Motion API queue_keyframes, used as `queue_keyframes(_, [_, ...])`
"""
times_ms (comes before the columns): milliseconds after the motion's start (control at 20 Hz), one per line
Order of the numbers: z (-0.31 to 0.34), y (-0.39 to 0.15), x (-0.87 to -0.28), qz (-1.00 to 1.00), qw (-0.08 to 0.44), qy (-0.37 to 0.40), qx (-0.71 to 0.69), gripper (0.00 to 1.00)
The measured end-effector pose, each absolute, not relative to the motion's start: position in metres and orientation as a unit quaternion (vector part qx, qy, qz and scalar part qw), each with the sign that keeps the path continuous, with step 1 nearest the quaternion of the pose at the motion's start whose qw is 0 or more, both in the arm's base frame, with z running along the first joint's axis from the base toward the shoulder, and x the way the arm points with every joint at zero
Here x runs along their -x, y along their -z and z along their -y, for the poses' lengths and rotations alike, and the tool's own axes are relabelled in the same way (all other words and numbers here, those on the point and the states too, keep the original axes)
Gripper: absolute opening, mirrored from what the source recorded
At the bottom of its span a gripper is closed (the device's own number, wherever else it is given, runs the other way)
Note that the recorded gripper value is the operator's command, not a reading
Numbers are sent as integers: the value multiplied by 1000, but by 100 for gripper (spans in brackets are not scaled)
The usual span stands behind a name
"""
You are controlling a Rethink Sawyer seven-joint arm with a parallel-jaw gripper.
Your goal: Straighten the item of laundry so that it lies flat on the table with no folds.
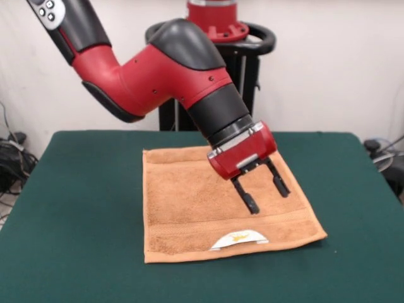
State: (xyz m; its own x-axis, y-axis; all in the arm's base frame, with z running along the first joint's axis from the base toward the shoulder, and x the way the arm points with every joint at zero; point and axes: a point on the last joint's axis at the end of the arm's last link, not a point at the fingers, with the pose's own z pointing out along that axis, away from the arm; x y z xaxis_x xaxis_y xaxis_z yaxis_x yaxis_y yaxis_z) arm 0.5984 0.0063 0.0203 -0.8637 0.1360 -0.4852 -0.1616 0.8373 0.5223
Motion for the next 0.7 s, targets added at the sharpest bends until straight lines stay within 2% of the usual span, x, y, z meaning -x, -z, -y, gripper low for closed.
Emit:
queue_keyframes(250, [-11, -25, -596, -923, 256, -287, 8, 100])
queue_keyframes(450, [-8, -50, -583, -929, 237, -285, 7, 100])
queue_keyframes(700, [13, -93, -562, -944, 191, -269, 10, 100])
